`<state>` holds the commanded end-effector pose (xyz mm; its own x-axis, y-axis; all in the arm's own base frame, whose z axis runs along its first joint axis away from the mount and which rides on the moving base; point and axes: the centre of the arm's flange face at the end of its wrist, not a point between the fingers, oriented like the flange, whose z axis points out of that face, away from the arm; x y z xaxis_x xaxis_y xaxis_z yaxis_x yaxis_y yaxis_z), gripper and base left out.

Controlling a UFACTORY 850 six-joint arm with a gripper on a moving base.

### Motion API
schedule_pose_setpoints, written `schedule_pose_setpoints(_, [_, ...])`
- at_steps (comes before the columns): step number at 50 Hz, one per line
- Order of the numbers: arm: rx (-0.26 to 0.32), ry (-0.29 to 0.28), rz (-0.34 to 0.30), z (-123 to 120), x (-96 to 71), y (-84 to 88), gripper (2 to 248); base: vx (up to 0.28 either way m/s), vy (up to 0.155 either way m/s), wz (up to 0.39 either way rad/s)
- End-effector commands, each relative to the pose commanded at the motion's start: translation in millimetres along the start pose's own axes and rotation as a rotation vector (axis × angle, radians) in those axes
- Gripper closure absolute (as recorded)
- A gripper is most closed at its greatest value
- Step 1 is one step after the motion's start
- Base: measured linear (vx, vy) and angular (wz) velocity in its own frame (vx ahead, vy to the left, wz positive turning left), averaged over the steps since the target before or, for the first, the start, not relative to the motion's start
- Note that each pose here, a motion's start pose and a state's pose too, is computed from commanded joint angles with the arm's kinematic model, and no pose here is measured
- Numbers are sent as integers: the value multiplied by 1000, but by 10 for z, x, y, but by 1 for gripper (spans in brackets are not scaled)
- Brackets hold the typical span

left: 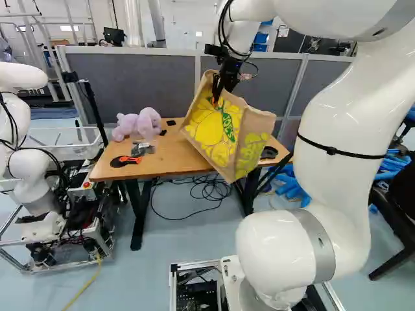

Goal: Pick up the bag on the ground and place it on the table

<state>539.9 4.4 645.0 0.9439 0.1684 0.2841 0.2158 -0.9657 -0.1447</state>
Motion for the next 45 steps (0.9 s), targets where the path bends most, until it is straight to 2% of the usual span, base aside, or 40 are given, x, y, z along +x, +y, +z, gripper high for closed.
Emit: schedule_pose_setpoints(45, [0, 0, 0, 0, 0, 0, 215, 81, 101, -14])
